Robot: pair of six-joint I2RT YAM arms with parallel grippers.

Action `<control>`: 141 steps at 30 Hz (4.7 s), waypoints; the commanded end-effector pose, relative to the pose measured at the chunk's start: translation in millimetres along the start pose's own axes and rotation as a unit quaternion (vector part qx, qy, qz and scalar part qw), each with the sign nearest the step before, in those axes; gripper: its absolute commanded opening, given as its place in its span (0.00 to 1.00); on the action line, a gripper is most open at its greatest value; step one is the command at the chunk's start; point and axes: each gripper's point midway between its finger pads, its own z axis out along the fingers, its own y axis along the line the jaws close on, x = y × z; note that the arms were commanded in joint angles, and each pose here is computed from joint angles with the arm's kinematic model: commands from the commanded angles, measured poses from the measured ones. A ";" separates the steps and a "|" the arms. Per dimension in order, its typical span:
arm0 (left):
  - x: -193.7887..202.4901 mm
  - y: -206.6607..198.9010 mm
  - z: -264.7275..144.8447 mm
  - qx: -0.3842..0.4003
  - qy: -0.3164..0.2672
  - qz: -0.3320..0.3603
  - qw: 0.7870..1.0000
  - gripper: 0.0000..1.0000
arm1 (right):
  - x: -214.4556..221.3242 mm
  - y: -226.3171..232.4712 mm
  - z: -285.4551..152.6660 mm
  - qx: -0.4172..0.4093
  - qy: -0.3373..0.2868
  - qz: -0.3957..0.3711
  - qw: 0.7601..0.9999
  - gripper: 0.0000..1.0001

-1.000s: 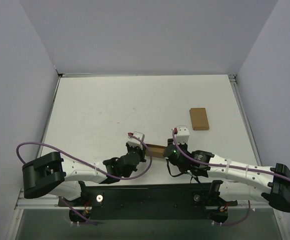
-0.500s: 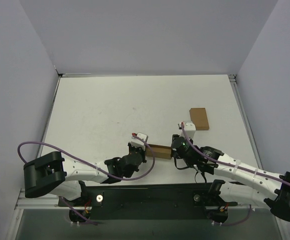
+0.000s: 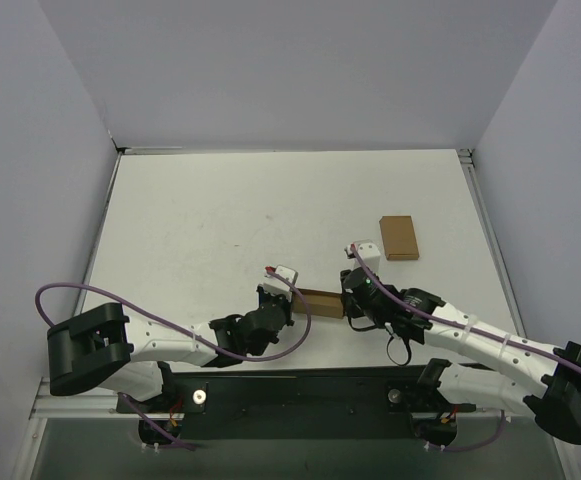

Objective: Fold the paper box

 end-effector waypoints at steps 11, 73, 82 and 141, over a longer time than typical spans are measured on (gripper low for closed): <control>17.9 -1.2 -9.2 0.019 0.049 0.040 0.998 0.11 | 0.8 -5.7 4.9 0.009 0.010 -0.053 0.999 0.00; -33.2 3.5 8.7 0.167 0.142 0.099 0.971 0.34 | -1.8 4.8 6.0 -0.019 0.014 -0.082 0.996 0.00; -36.3 -0.7 10.4 0.178 0.129 0.096 0.971 0.22 | -2.7 4.6 6.2 -0.018 0.012 -0.084 0.996 0.00; 38.8 -9.4 -6.1 0.065 0.139 -0.104 0.983 0.00 | -9.6 0.0 0.7 0.044 -0.044 -0.033 0.998 0.00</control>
